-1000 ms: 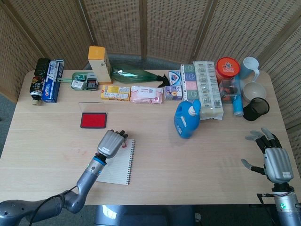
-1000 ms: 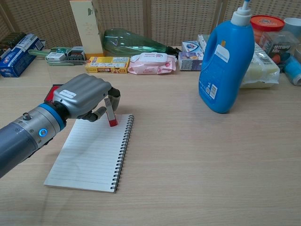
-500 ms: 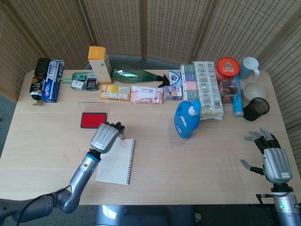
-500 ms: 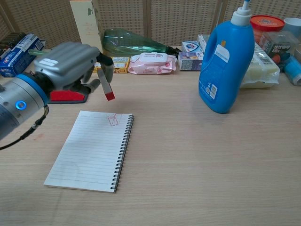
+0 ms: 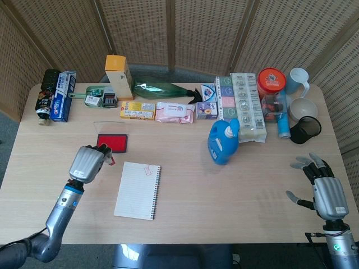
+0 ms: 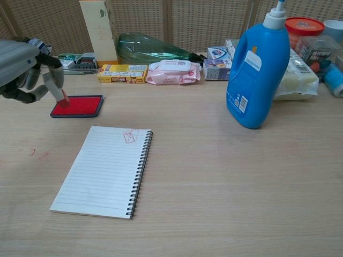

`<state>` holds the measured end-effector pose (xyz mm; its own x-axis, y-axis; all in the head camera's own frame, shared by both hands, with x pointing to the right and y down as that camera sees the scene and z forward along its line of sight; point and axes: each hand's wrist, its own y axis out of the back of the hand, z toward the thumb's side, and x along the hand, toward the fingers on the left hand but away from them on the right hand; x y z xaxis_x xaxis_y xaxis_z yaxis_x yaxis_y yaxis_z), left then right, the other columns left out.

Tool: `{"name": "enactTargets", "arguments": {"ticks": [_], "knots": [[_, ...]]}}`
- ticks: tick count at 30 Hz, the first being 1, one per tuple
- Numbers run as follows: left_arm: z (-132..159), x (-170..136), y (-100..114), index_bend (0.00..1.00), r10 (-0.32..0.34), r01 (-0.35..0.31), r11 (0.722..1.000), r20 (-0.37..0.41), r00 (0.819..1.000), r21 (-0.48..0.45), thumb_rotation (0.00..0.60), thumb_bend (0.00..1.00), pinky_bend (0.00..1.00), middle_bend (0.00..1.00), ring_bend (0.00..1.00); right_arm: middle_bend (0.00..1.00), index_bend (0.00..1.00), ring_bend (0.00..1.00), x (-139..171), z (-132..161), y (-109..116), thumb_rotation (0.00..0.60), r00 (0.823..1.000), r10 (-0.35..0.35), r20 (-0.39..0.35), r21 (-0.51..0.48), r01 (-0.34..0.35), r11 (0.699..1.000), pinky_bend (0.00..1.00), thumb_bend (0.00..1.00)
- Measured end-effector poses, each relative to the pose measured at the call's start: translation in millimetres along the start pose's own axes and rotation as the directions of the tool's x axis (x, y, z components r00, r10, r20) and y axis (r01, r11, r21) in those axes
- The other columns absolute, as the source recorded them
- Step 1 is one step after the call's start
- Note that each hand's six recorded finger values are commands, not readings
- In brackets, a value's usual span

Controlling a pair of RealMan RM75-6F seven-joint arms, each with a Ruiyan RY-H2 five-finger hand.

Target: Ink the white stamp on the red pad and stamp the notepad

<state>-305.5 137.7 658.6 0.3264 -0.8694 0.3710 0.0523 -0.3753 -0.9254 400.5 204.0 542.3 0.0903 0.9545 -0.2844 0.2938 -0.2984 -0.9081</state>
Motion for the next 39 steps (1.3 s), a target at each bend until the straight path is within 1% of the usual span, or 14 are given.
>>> {"name": "enactTargets", "arguments": {"ticks": [8, 13, 17, 21, 25, 29, 32, 36, 39], "knots": [[-38.8, -20.7, -30.0, 0.84, -0.067, 0.067, 0.998, -0.079, 0.995, -0.006, 0.600, 0.47, 0.63, 0.71, 0.63, 0.24, 0.30, 0.10, 1.3, 1.5, -0.8, 0.600, 1.000, 0.003, -0.004, 0.001, -0.003, 1.000, 0.12, 0.00], [-50.1, -30.4, -50.0, 0.84, -0.104, 0.102, 0.995, -0.112, 0.988, -0.020, 0.600, 0.46, 0.63, 0.69, 0.62, 0.24, 0.30, 0.10, 0.9, 1.7, -2.3, 0.600, 1.000, 0.007, -0.004, 0.005, -0.007, 1.000, 0.12, 0.00], [-52.1, -35.7, -62.0, 0.84, -0.124, 0.121, 0.992, -0.129, 0.984, -0.033, 0.600, 0.46, 0.61, 0.66, 0.58, 0.23, 0.30, 0.10, 0.7, 1.4, -3.0, 0.600, 1.000, 0.008, -0.003, 0.007, -0.008, 1.000, 0.12, 0.00], [-52.0, -37.5, -66.5, 0.81, -0.134, 0.130, 0.991, -0.140, 0.981, -0.036, 0.600, 0.44, 0.59, 0.61, 0.54, 0.24, 0.30, 0.10, 0.5, 1.3, -2.9, 0.600, 1.000, 0.007, -0.002, 0.006, -0.007, 1.000, 0.12, 0.00], [-51.0, -38.1, -72.5, 0.80, -0.152, 0.151, 0.988, -0.146, 0.978, -0.018, 0.600, 0.43, 0.58, 0.60, 0.53, 0.24, 0.30, 0.10, 0.8, 1.4, -2.1, 0.600, 1.000, 0.005, -0.003, 0.004, -0.005, 1.000, 0.12, 0.00], [-50.4, -38.9, -76.7, 0.77, -0.167, 0.165, 0.986, -0.157, 0.973, -0.027, 0.600, 0.42, 0.57, 0.56, 0.50, 0.24, 0.30, 0.10, 0.7, 1.2, -1.5, 0.600, 1.000, 0.004, -0.003, 0.003, -0.004, 1.000, 0.12, 0.00], [-49.9, -38.8, -75.8, 0.72, -0.164, 0.161, 0.987, -0.162, 0.973, -0.029, 0.600, 0.37, 0.57, 0.51, 0.48, 0.24, 0.30, 0.10, 0.8, 1.1, -1.4, 0.600, 1.000, 0.004, -0.003, 0.004, -0.004, 1.000, 0.12, 0.00], [-49.6, -38.2, -74.3, 0.62, -0.160, 0.158, 0.987, -0.170, 0.972, -0.029, 0.600, 0.32, 0.56, 0.44, 0.44, 0.24, 0.30, 0.10, 0.7, 1.1, -1.0, 0.600, 1.000, 0.002, -0.002, 0.004, -0.002, 1.000, 0.12, 0.00], [-49.4, -38.0, -73.5, 0.59, -0.162, 0.161, 0.987, -0.173, 0.971, -0.019, 0.600, 0.31, 0.55, 0.40, 0.42, 0.24, 0.30, 0.10, 0.8, 0.9, -1.3, 0.600, 1.000, 0.004, -0.001, 0.005, -0.004, 1.000, 0.12, 0.00]]}}
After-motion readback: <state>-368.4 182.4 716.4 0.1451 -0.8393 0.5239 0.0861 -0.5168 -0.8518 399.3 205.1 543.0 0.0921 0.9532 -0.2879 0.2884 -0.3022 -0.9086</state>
